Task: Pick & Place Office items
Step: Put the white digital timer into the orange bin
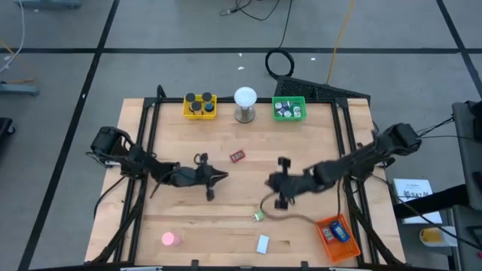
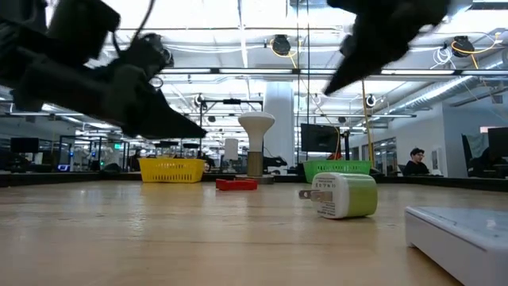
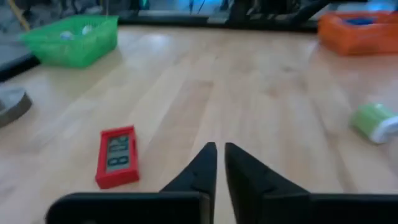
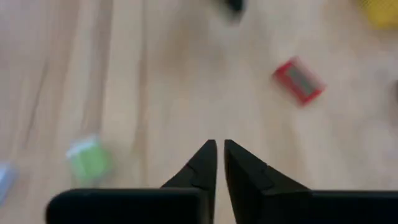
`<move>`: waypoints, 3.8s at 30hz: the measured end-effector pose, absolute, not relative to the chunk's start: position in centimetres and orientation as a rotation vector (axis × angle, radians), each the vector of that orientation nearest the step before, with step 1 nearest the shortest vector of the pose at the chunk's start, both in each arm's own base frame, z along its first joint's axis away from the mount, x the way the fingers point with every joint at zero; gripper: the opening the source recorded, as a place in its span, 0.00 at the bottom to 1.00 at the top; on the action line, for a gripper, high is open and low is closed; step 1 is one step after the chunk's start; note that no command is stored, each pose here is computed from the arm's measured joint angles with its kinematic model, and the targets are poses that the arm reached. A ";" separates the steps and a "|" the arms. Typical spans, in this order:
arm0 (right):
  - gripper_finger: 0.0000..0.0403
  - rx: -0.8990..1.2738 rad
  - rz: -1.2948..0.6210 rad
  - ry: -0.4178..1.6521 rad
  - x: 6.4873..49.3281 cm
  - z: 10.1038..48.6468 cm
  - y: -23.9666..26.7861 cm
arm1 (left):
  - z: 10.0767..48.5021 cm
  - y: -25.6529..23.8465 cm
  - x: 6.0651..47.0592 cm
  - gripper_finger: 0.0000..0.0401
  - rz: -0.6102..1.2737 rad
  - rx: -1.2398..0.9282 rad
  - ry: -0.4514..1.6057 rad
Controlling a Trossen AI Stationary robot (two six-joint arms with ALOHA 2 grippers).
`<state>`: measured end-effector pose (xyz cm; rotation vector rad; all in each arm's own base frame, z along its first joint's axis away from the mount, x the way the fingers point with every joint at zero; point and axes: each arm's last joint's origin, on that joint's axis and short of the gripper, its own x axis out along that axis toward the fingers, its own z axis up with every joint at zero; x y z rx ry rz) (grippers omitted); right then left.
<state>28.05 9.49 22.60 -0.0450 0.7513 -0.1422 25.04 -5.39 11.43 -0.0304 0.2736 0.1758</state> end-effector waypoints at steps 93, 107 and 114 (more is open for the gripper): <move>0.51 0.382 -0.468 1.444 28.1 15.7 21.6 | 10.8 -6.7 23.8 0.12 0.113 0.008 0.296; 0.62 0.373 -0.382 1.371 29.5 16.2 20.9 | 10.8 -6.7 23.8 0.12 0.112 0.007 0.296; 0.50 0.361 -0.404 1.388 29.6 15.7 20.6 | 10.8 -6.7 23.8 0.12 0.112 0.007 0.296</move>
